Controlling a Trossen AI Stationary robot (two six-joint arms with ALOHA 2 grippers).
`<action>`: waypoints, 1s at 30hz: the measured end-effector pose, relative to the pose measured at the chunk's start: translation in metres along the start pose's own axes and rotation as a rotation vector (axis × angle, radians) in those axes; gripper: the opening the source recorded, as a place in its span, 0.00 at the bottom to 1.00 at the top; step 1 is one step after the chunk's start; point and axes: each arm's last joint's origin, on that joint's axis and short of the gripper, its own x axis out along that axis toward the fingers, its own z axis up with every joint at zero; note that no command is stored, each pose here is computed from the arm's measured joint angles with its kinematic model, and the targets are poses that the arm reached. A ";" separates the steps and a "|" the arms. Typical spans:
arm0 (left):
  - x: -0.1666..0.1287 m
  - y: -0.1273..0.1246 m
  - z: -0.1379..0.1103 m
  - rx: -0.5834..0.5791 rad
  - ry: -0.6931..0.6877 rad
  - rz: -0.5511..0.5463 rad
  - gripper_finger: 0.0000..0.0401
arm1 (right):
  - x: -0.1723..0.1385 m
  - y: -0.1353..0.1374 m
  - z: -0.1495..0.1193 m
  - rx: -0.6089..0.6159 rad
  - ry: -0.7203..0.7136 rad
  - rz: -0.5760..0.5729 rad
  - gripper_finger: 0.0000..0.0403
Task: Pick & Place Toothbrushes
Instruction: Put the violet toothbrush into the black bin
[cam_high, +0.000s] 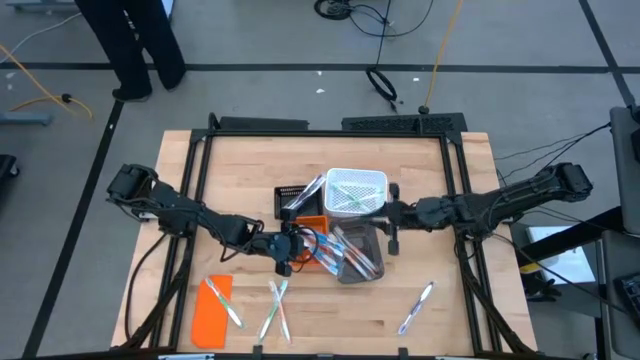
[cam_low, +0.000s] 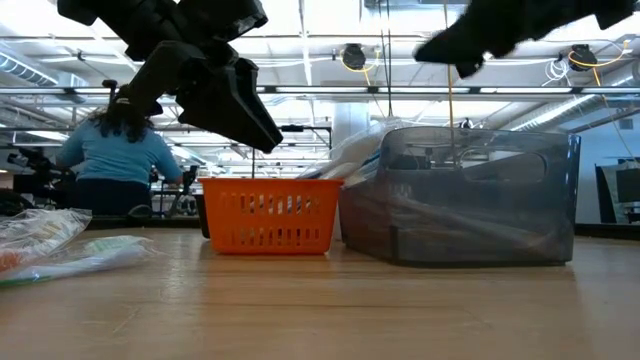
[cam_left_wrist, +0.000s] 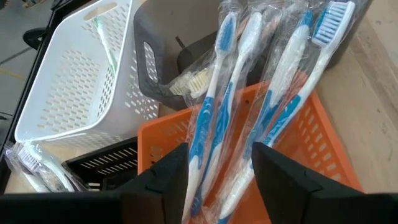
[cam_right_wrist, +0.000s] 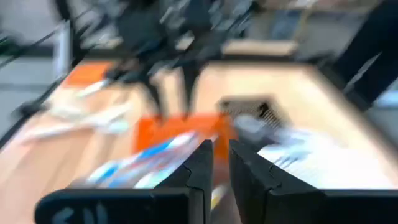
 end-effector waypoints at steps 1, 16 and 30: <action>0.000 0.000 0.000 0.000 0.000 0.000 0.44 | 0.000 0.002 -0.004 0.016 0.040 0.042 0.11; 0.002 0.005 0.000 -0.037 0.003 0.047 0.44 | -0.022 0.046 -0.038 0.144 0.433 0.431 0.11; 0.002 0.005 0.000 -0.049 0.002 0.047 0.44 | -0.030 0.087 -0.070 0.265 0.722 0.442 0.12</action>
